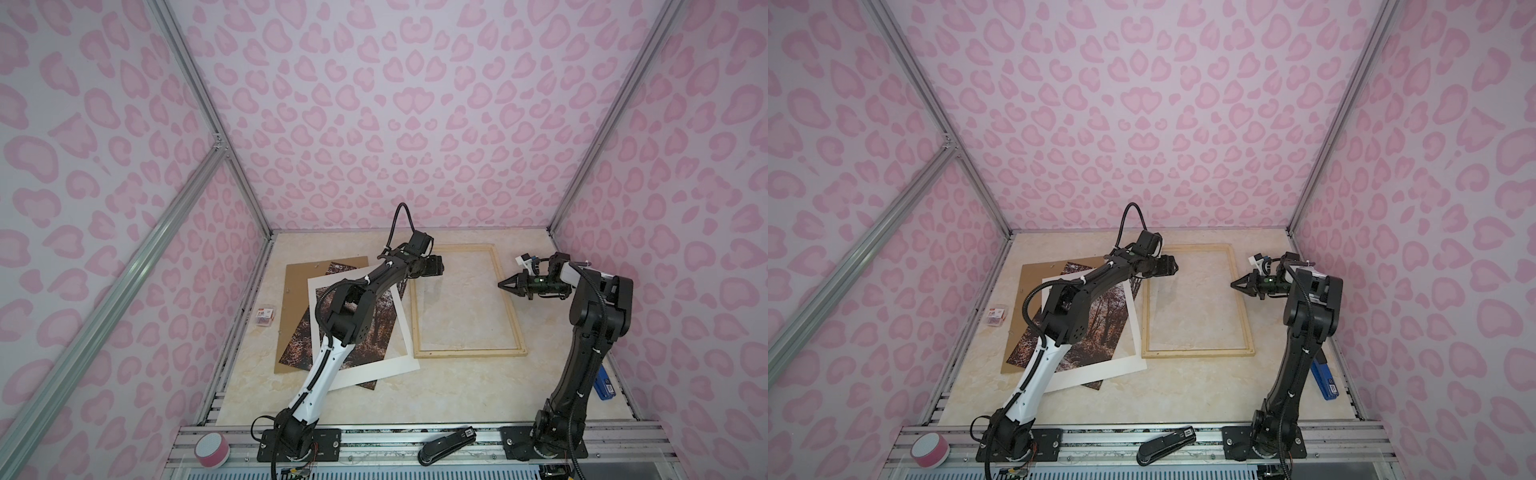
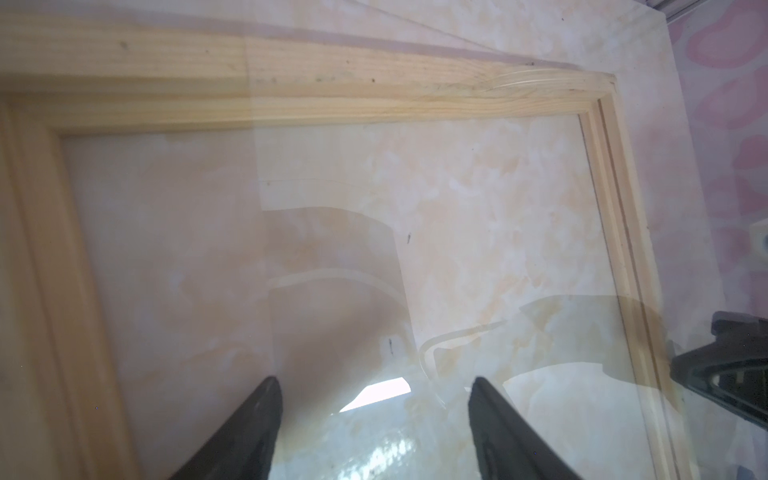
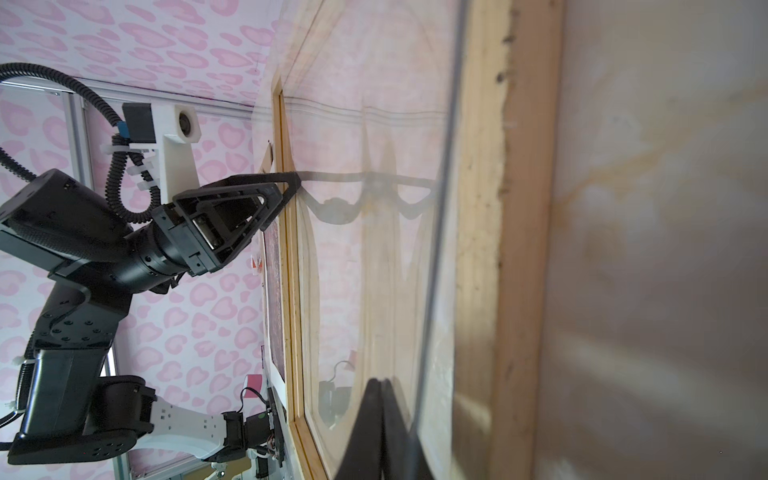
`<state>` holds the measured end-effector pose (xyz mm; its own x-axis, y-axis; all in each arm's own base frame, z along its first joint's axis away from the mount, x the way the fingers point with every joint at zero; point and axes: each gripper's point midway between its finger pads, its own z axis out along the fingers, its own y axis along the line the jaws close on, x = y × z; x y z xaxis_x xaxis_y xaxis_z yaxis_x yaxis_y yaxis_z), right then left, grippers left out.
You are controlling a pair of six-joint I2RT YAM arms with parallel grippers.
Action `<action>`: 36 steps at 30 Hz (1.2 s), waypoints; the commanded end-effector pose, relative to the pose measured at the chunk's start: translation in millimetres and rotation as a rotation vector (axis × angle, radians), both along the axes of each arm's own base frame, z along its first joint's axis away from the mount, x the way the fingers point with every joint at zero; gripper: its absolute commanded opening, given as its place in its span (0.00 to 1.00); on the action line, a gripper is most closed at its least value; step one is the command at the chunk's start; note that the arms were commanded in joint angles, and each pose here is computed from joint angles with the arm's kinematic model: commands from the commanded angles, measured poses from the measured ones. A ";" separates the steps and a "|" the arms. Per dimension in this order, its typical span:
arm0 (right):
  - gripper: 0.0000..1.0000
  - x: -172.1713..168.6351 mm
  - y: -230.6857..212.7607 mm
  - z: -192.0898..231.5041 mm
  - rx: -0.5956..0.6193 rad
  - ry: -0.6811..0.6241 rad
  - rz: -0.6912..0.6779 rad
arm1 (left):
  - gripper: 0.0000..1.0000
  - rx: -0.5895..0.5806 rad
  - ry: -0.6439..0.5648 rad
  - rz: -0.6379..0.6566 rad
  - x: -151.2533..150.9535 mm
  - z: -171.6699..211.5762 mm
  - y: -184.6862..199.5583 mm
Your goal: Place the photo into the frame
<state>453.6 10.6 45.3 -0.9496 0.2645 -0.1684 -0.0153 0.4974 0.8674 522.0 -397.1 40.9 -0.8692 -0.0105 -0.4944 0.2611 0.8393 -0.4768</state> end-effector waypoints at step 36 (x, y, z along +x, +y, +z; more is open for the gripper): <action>0.00 19.1 20.3 17.6 0.020 -0.057 0.002 | 0.44 -0.209 -0.074 -0.048 -24.9 82.7 7.8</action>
